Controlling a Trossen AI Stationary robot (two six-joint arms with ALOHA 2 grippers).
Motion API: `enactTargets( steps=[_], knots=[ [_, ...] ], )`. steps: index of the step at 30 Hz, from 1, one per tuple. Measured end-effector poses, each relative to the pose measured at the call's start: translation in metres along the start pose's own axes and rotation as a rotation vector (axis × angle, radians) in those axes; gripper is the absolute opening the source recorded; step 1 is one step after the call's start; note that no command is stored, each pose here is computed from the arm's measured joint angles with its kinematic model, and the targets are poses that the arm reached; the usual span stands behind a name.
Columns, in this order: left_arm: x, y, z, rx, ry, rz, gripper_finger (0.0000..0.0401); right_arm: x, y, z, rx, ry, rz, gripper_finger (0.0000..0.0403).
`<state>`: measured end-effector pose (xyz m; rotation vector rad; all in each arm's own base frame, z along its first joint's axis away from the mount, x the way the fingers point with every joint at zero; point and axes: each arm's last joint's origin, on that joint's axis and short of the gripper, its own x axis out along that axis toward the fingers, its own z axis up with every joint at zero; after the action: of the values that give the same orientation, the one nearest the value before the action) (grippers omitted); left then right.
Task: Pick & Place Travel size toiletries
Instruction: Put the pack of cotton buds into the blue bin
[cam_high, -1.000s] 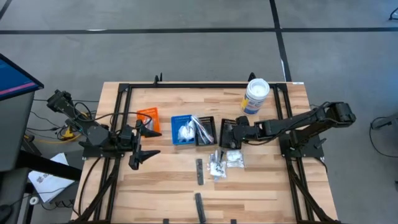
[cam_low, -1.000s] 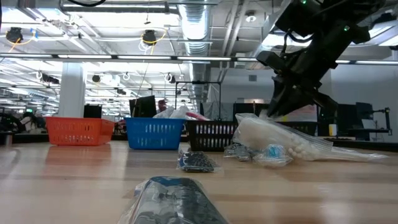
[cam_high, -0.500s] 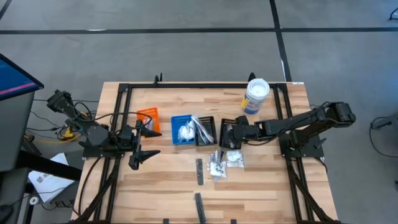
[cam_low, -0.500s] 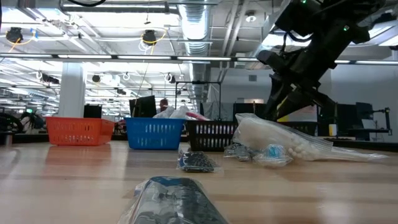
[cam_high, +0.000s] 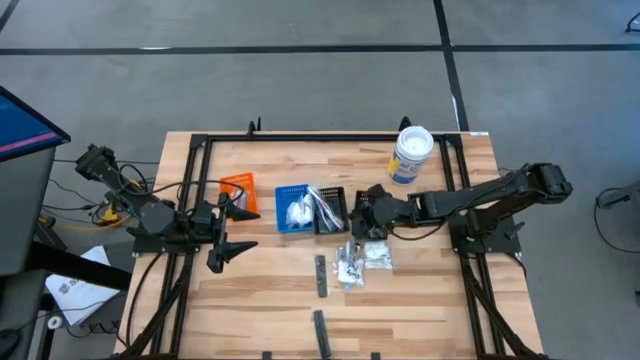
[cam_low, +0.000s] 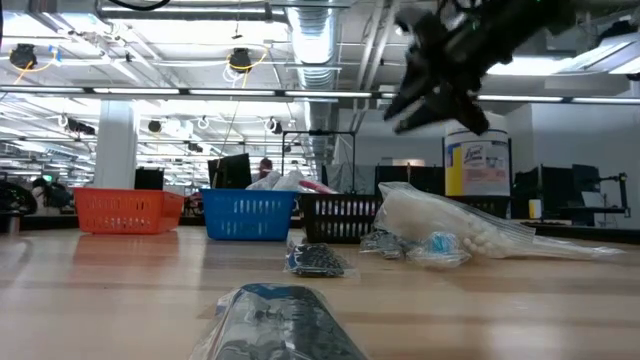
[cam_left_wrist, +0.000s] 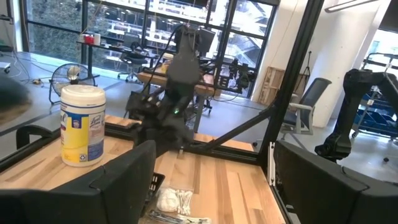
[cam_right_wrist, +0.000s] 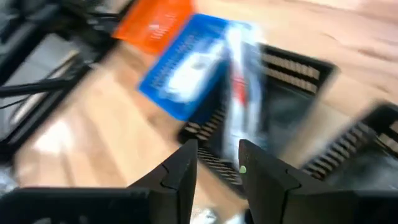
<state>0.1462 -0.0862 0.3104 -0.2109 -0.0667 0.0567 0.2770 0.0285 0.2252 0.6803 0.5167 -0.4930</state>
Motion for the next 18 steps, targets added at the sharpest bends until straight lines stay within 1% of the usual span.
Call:
enactTargets(
  steps=[3,7,13,18],
  knots=[
    [0.000,0.000,0.000,0.000,0.000,0.000,0.0319,-0.008,0.017,0.003,-0.069,-0.015,0.063,0.0112],
    [0.000,0.000,0.000,0.000,0.000,0.000,0.0319,-0.019,0.036,-0.001,-0.124,-0.014,0.136,0.0112],
    [0.000,0.000,0.000,0.000,0.000,0.000,0.0319,-0.032,0.051,-0.022,-0.177,0.038,0.202,0.0111],
    [0.000,0.000,0.000,0.000,0.001,0.000,0.0319,-0.044,0.056,-0.046,-0.173,0.155,0.214,0.0111]
  ],
)
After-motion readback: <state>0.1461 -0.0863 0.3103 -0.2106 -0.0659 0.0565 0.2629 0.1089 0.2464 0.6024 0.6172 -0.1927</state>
